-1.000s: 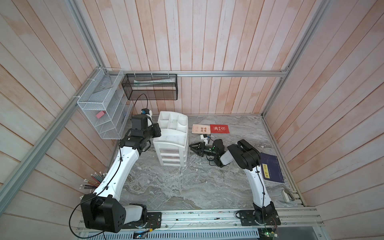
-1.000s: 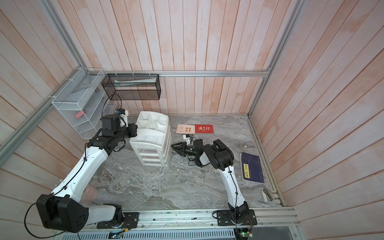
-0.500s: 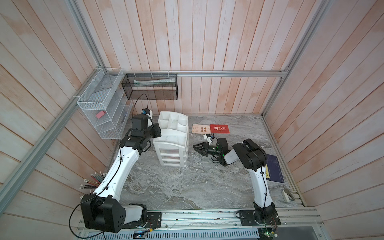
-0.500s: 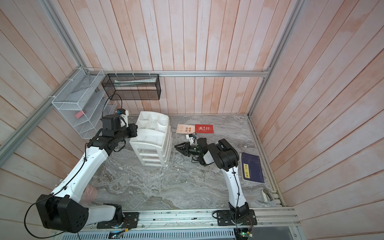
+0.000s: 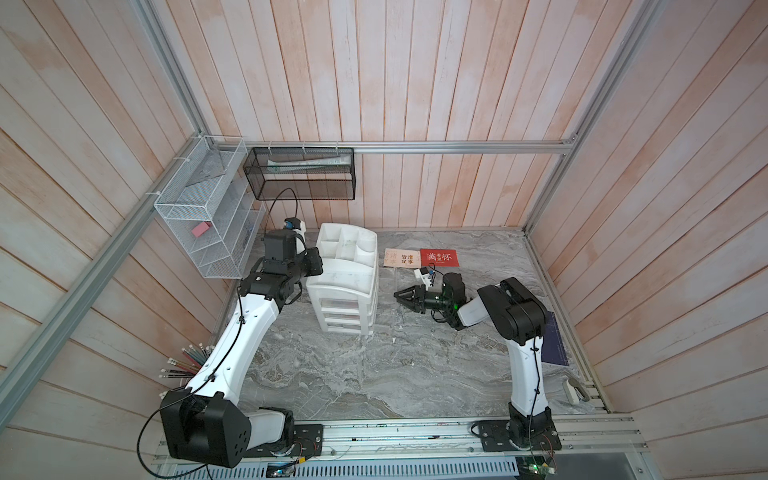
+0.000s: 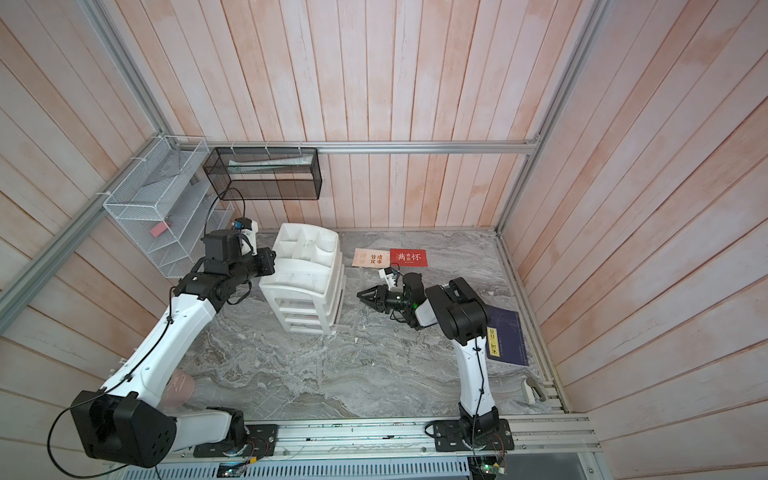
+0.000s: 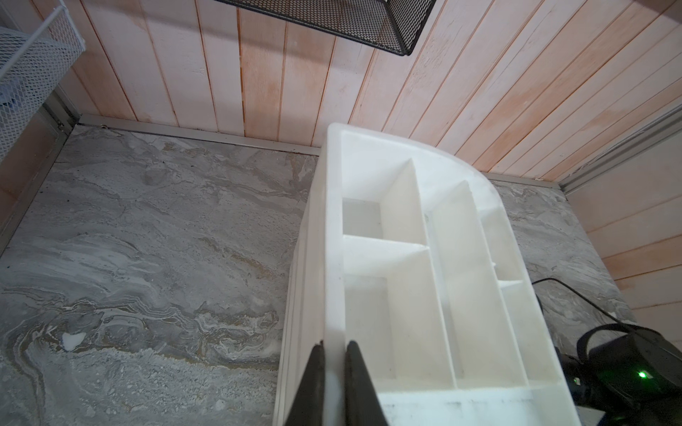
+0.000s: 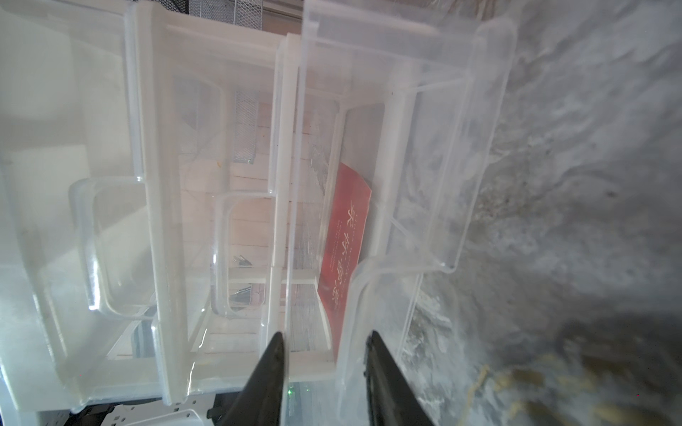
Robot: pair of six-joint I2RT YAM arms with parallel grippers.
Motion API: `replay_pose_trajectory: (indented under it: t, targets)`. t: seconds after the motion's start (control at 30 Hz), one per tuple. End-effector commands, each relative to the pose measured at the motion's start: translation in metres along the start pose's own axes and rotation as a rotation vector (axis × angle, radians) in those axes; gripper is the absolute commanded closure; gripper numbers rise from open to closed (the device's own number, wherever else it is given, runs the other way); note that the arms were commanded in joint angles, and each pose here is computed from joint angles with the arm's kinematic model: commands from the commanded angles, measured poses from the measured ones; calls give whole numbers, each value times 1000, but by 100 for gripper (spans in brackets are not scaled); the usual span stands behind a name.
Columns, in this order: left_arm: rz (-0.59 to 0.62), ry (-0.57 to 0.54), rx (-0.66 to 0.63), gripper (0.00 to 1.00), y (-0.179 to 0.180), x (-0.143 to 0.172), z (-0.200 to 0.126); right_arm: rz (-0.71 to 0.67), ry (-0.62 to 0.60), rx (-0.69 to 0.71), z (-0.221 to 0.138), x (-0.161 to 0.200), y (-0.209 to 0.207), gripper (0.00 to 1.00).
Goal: Take the postcards out of the drawer
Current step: Open the drawer at the center of the board.
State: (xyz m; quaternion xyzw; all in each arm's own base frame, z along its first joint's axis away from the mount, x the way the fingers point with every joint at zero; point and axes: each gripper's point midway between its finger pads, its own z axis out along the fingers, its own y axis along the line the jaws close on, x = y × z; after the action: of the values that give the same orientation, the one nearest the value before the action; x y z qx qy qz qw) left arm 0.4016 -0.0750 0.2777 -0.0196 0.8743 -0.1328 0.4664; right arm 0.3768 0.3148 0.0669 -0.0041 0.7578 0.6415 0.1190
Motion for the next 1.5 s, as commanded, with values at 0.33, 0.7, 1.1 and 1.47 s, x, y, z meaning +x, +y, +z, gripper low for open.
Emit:
replay_pose_trajectory:
  t: [0.33, 0.7, 1.1, 1.47]
  targets:
    - [11, -8, -126, 91, 25, -1, -9, -90, -21, 55, -34, -11, -8, 68]
    - [9, -15, -138, 91, 26, -2, -12, -81, -39, 77, -51, -10, -16, 68]
    - [12, -17, -139, 91, 26, -3, -15, -94, -38, 94, -59, -20, -19, 68]
    - [20, -18, -133, 91, 25, -3, -16, -109, -32, 120, -59, -38, -24, 67]
